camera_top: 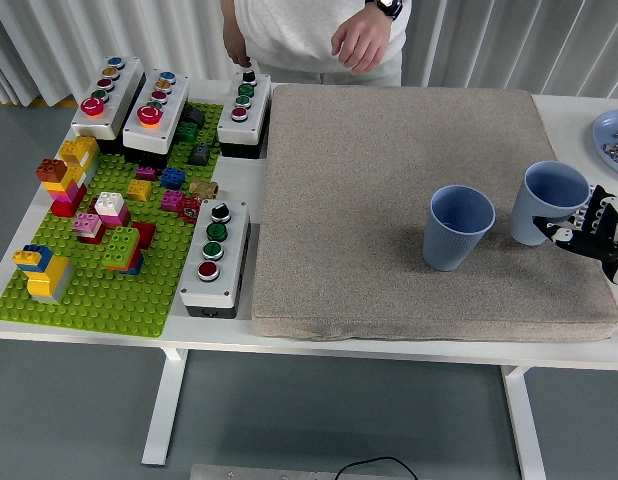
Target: Pick cup pour cup place
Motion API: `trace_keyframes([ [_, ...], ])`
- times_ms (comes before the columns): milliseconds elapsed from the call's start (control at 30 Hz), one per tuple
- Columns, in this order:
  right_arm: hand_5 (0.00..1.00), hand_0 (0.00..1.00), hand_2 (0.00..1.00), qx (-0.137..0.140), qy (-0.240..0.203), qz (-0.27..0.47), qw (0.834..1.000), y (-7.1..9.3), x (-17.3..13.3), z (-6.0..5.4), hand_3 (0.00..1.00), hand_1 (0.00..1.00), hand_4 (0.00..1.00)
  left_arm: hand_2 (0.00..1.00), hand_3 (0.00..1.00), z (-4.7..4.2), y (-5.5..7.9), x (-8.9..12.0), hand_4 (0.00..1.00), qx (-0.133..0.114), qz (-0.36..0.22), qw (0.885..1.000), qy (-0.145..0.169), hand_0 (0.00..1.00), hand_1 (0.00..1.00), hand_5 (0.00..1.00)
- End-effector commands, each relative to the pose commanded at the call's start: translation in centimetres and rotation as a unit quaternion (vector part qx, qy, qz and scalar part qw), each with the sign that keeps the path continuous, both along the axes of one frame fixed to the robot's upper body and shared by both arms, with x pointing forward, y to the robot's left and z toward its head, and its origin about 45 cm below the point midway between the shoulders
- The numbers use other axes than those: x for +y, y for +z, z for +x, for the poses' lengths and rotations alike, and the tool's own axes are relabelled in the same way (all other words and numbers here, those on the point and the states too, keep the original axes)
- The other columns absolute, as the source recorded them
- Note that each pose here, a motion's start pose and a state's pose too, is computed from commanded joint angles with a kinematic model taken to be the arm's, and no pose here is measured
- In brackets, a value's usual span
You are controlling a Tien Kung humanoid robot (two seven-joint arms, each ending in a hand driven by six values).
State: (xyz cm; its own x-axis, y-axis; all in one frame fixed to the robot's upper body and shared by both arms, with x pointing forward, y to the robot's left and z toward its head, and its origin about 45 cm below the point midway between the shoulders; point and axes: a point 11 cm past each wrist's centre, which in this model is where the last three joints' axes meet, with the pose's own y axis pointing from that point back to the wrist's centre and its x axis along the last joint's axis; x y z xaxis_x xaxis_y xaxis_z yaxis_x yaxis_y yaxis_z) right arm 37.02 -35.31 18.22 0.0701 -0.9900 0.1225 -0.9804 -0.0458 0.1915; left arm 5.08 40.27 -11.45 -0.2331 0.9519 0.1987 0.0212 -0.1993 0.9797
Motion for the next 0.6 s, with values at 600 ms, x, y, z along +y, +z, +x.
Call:
trace_keyframes([
  [600, 0.045, 0.887, 0.786, 0.014, 0.010, -0.008, 1.000, -0.36, -0.09, -0.08, 0.890, 0.814, 0.781, 0.818, 0.662, -0.07, 0.00, 0.03, 0.504, 0.001, 0.000, 1.000, -0.001, 0.737, 0.759, 0.921],
])
